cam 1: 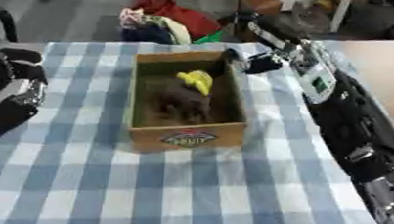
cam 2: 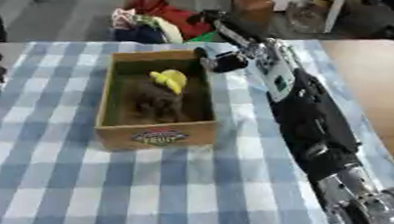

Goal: Pick up objects on the table and place them in the box.

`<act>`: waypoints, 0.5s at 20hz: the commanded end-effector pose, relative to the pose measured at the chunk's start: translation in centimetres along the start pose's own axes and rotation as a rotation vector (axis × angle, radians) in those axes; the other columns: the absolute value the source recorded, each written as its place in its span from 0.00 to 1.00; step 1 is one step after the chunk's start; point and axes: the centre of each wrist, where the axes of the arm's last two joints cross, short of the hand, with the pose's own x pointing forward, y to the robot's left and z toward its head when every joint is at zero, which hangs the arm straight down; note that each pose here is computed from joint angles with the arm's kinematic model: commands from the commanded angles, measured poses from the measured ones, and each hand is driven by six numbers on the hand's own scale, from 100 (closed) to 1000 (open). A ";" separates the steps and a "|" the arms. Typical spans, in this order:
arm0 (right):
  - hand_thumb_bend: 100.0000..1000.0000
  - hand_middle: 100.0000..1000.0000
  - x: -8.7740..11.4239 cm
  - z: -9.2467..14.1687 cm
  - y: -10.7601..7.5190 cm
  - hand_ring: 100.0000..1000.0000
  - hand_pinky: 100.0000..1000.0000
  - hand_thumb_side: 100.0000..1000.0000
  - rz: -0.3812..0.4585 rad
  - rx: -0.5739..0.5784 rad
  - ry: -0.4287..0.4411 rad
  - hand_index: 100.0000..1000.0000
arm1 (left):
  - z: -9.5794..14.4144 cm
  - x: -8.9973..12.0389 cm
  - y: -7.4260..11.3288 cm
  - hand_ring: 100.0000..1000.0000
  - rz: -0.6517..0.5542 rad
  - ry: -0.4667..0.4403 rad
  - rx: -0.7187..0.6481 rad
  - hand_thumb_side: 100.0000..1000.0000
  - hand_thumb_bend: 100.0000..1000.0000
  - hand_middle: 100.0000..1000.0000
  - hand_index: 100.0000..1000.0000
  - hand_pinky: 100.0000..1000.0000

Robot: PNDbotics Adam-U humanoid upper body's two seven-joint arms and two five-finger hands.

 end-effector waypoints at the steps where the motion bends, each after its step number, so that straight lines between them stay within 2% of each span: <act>1: 0.00 0.67 -1.3 2.9 -3.6 0.87 0.62 0.14 0.019 -0.140 0.066 0.87 | 0.1 -0.3 1.0 0.61 -0.024 0.013 0.049 0.14 0.00 0.63 0.68 0.70; 5: 0.00 0.63 -2.0 6.6 -3.9 0.86 0.60 0.16 -0.013 -0.262 0.148 0.86 | 0.6 -1.3 1.1 0.61 -0.022 0.050 0.082 0.14 0.00 0.64 0.68 0.70; 10: 0.00 0.63 -1.6 9.9 -3.1 0.86 0.59 0.16 -0.058 -0.365 0.214 0.84 | 1.0 -1.8 1.0 0.61 -0.016 0.071 0.103 0.14 0.00 0.63 0.67 0.70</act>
